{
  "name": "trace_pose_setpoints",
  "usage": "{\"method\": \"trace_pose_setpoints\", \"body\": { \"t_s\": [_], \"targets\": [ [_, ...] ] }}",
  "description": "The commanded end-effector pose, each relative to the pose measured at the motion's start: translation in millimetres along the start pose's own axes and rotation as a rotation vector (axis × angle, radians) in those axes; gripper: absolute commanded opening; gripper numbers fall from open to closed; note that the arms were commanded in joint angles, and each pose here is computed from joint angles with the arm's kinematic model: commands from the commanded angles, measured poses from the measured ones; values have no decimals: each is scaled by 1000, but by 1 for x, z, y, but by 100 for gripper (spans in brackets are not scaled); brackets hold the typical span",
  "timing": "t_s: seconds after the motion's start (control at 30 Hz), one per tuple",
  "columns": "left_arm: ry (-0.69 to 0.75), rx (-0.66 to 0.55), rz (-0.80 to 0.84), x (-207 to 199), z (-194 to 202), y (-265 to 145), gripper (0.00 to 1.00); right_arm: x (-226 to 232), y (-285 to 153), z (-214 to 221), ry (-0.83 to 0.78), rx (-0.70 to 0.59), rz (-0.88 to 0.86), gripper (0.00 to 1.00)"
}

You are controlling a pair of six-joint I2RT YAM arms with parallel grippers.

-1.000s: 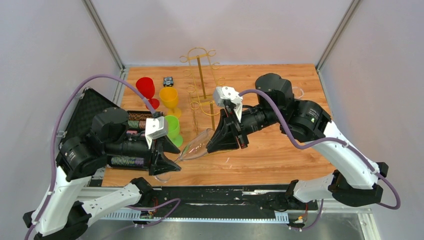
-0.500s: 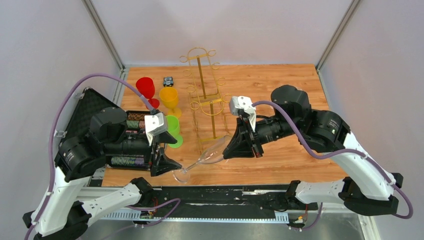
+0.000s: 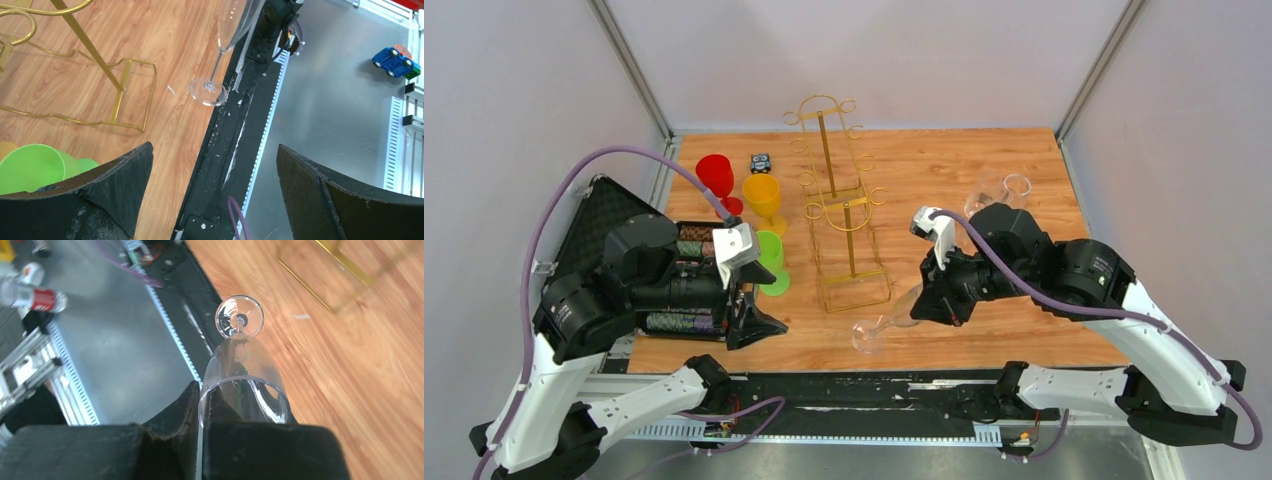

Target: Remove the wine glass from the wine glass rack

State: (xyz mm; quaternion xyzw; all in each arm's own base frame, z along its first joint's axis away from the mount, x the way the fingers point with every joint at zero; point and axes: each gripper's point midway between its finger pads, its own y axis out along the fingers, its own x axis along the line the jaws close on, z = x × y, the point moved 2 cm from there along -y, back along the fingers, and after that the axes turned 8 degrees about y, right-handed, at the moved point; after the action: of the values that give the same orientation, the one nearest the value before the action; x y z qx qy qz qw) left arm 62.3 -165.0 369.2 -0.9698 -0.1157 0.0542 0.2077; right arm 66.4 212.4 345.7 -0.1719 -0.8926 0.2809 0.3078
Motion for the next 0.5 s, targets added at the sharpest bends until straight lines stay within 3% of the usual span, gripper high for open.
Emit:
{"method": "trace_pose_setpoints", "body": {
  "t_s": [0.0, 0.2, 0.47],
  "targets": [
    [20, -34, -9, 3, -11, 1, 100, -49, -3, 4, 208, -16, 319, 0],
    [18, -32, -13, 3, -10, 1, 100, -105, -2, -3, 366, -42, 476, 0],
    [22, -41, -7, 2, -9, 1, 100, -168, -7, -9, 440, -80, 674, 0]
  ]
}}
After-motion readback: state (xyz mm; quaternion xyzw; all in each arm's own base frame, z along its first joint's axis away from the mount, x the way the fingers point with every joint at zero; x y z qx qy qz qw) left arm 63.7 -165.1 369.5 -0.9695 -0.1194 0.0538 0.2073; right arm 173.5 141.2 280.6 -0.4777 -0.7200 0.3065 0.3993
